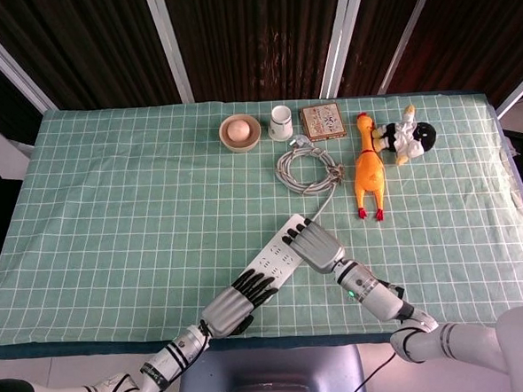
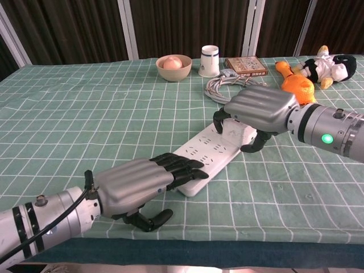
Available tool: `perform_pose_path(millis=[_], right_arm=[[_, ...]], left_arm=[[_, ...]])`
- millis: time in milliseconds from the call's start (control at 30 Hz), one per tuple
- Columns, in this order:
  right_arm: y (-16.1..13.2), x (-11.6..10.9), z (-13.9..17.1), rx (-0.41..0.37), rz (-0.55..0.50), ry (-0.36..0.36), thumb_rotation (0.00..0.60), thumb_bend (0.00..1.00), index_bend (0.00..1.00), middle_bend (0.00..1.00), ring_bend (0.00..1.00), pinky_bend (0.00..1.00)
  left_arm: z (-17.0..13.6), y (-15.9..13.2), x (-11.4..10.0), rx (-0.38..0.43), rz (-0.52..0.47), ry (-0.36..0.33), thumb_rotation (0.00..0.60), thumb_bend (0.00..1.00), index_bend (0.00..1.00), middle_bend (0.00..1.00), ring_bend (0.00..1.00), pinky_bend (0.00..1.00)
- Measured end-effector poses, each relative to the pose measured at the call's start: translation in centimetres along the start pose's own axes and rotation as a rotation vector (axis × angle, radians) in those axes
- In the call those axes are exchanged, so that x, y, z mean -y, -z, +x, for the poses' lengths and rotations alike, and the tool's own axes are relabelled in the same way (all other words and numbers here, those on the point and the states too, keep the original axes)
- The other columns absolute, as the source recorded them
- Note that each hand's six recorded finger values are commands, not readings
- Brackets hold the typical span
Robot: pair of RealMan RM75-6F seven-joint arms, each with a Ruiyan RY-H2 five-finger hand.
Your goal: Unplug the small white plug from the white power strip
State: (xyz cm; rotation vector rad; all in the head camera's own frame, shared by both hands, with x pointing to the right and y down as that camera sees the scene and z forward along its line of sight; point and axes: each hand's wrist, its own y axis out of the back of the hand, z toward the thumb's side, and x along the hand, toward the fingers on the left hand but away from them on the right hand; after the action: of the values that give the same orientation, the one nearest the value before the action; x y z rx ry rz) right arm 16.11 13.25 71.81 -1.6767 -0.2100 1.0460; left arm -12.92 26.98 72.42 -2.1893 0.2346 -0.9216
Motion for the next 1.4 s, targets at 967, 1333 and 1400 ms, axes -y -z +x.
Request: perform_pose_path(millis=[967, 1333, 1400], right_arm=[[0.1, 0.4, 1.9, -0.010, 0.009, 0.060, 0.600, 0.40, 0.95, 0.68, 0.51, 0.57], [0.5, -0.5, 2.1, -0.006, -0.047, 0.070, 0.600, 0.40, 0.95, 0.68, 0.51, 0.57], [0.6, -0.6, 2.1, -0.005, -0.047, 0.070, 0.600, 0.40, 0.95, 0.68, 0.51, 0.57]], left_arm=[[0.0, 0.3, 0.2, -0.010, 0.013, 0.019, 0.600, 0.54, 0.00, 0.00, 0.00, 0.00], [0.0, 0.2, 0.2, -0.009, 0.019, 0.022, 0.600, 0.54, 0.00, 0.00, 0.00, 0.00], [0.0, 0.2, 0.1, -0.009, 0.019, 0.021, 0.600, 0.54, 0.00, 0.00, 0.00, 0.00]])
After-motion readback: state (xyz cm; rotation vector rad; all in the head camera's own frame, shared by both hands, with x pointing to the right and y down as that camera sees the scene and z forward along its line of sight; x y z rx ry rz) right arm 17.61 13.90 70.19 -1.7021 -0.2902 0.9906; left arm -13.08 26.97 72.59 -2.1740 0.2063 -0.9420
